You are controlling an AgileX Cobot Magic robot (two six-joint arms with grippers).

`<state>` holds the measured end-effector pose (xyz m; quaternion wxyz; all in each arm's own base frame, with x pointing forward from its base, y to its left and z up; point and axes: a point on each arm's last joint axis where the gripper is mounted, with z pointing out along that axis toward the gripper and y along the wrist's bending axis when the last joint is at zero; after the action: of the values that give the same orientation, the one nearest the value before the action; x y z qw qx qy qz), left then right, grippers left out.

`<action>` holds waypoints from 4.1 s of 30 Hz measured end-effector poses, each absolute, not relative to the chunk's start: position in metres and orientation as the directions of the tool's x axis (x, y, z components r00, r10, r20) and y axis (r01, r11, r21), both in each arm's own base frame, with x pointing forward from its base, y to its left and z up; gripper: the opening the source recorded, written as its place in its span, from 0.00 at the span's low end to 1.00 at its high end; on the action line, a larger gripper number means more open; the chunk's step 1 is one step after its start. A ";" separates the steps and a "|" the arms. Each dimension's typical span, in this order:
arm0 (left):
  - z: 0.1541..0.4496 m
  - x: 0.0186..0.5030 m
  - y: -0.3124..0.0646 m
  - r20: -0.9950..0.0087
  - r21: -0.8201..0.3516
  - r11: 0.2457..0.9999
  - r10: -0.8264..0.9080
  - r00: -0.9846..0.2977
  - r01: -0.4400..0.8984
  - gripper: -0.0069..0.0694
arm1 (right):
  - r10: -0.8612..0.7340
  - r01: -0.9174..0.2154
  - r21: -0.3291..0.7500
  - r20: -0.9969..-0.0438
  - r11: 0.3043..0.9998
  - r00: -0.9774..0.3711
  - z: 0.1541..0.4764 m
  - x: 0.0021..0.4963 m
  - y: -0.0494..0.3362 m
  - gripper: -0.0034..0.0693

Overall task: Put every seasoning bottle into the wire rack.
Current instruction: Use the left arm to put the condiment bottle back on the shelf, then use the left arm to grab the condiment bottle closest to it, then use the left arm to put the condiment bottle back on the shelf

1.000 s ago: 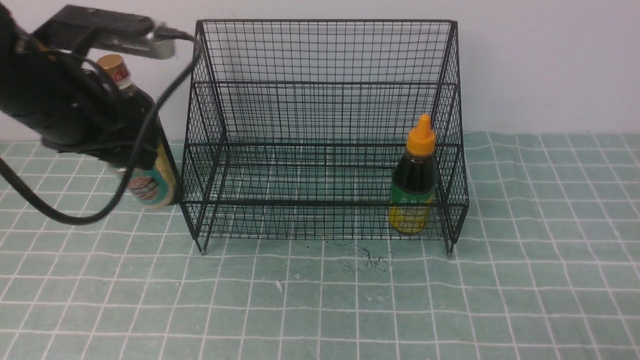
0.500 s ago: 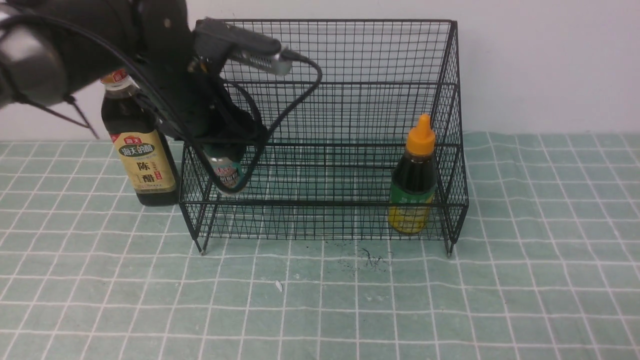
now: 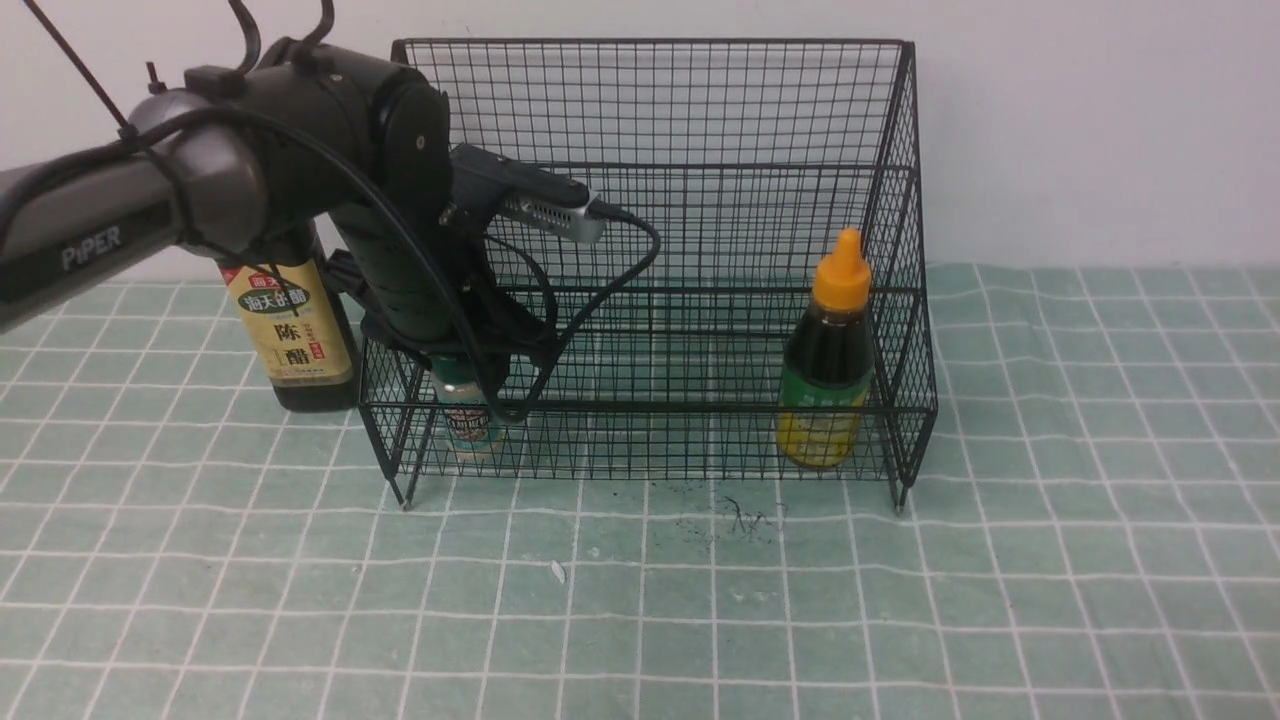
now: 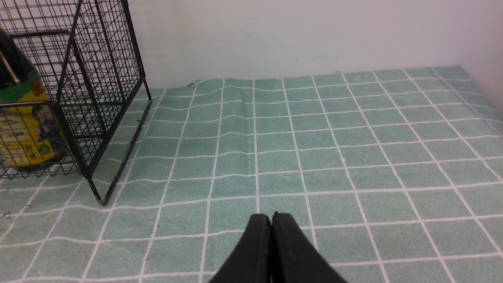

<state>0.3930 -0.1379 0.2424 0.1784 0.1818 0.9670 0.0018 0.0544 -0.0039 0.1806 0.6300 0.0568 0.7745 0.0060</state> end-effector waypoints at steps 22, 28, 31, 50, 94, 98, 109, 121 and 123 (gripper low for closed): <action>0.418 0.355 -0.050 -0.583 0.106 0.989 0.142 -0.800 0.099 0.09 | 0.096 0.081 0.081 -0.975 0.993 -0.201 0.181 0.054 -0.004 0.03; 0.423 0.354 0.006 -0.586 0.061 0.996 -0.020 -0.810 -0.068 0.09 | 0.096 0.081 0.081 -0.975 0.993 -0.201 0.181 0.054 -0.004 0.03; 0.415 0.360 0.011 -0.571 0.047 0.996 -0.031 -0.820 -0.070 0.18 | 0.096 0.081 0.081 -0.975 0.993 -0.201 0.181 0.054 -0.004 0.03; 0.333 0.442 -0.004 -0.597 0.115 0.992 0.102 -0.796 0.041 0.89 | 0.097 0.081 0.082 -0.975 0.993 -0.201 0.181 0.054 -0.004 0.03; 0.508 0.337 -0.072 -0.869 0.005 0.977 0.110 -0.483 0.213 0.50 | 0.097 0.081 0.082 -0.975 0.993 -0.201 0.181 0.054 -0.004 0.03; 0.504 0.344 -0.091 -0.883 0.000 0.967 0.120 -0.453 0.255 0.50 | 0.097 0.081 0.082 -0.975 0.993 -0.201 0.181 0.054 -0.004 0.03; 0.459 0.397 -0.111 -0.873 -0.021 0.966 0.108 -0.476 0.257 0.50 | 0.096 0.081 0.081 -0.975 0.993 -0.201 0.181 0.054 -0.004 0.03; 0.395 0.432 -0.119 -0.745 -0.042 0.977 0.108 -0.658 0.208 0.50 | 0.092 0.080 0.078 -0.975 0.994 -0.201 0.181 0.054 -0.004 0.03; 0.382 0.437 -0.120 -0.707 -0.043 0.979 0.110 -0.699 0.198 0.50 | 0.092 0.080 0.078 -0.975 0.994 -0.201 0.181 0.054 -0.004 0.03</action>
<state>0.4366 -0.1197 0.3821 0.3791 0.0836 0.9198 -0.0578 0.0544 -0.0039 0.1806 0.6296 0.0556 0.7749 0.0050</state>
